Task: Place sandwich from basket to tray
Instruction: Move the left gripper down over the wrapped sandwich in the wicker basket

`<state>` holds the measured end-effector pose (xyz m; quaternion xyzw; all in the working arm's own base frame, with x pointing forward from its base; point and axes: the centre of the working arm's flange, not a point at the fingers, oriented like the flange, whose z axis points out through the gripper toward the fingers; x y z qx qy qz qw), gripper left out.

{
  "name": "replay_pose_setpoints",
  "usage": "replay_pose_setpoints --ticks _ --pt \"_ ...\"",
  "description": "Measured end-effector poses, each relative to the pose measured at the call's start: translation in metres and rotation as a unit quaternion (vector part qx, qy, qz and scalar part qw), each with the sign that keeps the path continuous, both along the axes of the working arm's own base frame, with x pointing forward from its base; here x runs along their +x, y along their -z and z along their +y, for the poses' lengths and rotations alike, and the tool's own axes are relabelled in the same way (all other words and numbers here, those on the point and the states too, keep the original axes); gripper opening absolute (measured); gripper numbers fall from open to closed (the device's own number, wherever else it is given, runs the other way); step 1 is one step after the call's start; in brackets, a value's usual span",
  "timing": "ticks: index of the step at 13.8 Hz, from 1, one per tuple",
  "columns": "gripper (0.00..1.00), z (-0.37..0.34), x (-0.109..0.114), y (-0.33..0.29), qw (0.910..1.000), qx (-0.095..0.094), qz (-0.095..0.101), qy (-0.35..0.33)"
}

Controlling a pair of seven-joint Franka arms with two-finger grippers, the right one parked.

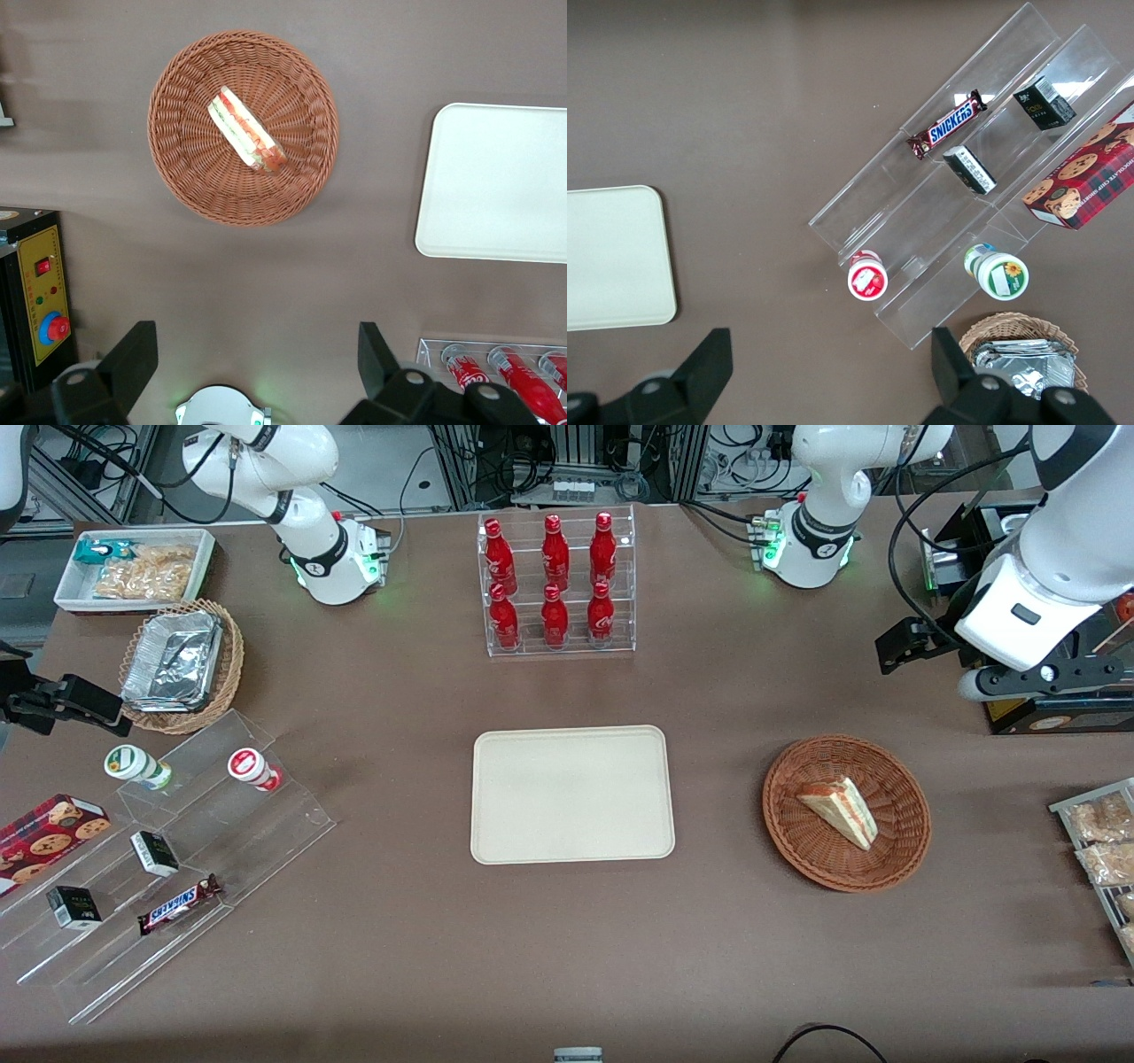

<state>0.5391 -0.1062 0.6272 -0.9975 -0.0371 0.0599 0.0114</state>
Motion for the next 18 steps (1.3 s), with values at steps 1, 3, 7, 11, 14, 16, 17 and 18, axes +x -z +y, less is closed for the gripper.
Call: replay_pose_setpoints --ticks 1,3,7,11,14,16,17,18 --pt "1.00 0.000 0.000 0.001 1.0000 0.000 0.001 0.000" --pt "1.00 0.001 0.001 0.003 1.0000 0.000 0.003 -0.001" --pt "1.00 0.024 0.009 0.016 0.9996 0.002 0.016 -0.022" --pt "1.00 0.065 0.047 0.106 0.9949 0.008 0.084 -0.055" --pt "1.00 0.083 0.077 0.193 0.9907 0.013 0.111 -0.079" --pt "1.00 0.092 0.081 0.250 0.9871 0.016 0.105 -0.119" --pt "1.00 0.095 0.079 0.272 0.9834 0.020 0.099 -0.151" --pt "1.00 0.096 0.075 0.288 0.9784 0.024 0.097 -0.181"
